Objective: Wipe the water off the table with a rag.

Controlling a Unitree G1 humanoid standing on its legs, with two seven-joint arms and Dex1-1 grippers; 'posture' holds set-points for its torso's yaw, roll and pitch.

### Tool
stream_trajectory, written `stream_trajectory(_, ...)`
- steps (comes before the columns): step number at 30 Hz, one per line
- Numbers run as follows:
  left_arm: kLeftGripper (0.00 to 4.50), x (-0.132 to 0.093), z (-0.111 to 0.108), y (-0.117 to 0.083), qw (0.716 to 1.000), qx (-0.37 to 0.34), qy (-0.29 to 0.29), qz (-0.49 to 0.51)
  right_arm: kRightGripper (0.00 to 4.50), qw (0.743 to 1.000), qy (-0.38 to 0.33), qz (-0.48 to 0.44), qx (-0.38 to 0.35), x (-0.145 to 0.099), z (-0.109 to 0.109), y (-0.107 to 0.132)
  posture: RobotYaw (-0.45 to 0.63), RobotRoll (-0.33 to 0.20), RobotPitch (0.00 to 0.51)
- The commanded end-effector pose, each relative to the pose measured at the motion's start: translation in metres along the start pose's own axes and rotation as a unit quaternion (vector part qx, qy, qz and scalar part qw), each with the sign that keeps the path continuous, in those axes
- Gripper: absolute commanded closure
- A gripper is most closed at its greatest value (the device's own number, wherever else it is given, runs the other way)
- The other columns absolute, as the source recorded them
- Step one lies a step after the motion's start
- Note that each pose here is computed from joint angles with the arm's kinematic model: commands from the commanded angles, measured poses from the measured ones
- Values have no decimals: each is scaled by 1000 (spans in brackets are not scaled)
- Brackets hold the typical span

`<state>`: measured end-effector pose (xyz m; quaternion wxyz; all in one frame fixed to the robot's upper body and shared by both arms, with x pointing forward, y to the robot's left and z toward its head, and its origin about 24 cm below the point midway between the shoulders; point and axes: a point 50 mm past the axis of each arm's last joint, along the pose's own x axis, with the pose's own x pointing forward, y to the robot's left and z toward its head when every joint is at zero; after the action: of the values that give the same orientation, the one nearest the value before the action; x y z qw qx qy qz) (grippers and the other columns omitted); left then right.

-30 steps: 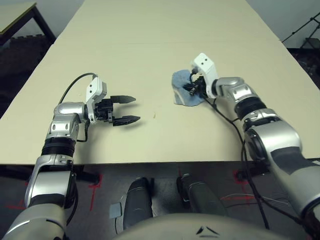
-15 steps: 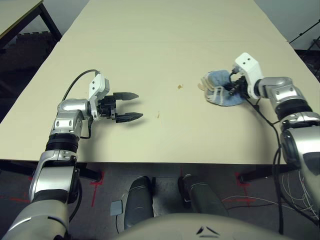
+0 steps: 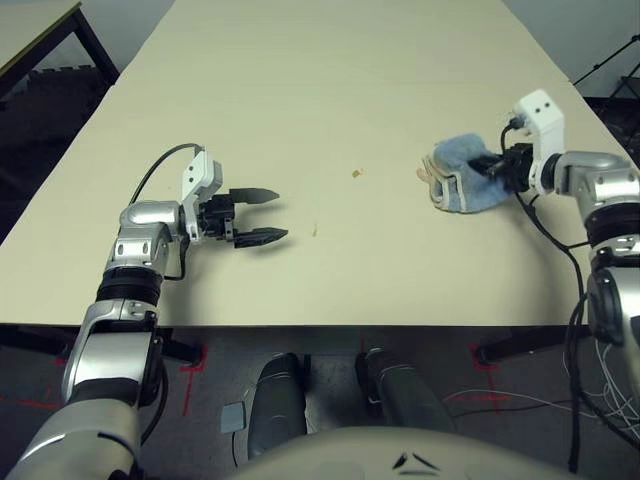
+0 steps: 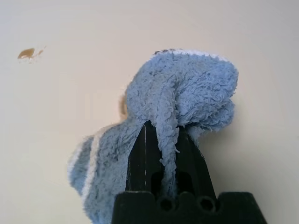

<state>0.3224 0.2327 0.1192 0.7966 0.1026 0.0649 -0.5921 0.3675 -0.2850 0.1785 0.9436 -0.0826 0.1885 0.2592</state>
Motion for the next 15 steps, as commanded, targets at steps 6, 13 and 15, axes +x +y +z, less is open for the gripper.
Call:
stream_trajectory(6,0,5,-2,2,1000,-2,7,-9,4484,999,37,-36,-6,-23,-10,-19,-371,0,108)
stream_trajectory(13,0,3,-2,2,1000,-1,9,-10,4484,994,92,-60,14,-27,-45,-26,-362,0,109)
stream_trajectory(15,0,2,-2,2,1000,-1,10,-9,4484,992,99,-70,22,-28,-52,-28,-361,0,110)
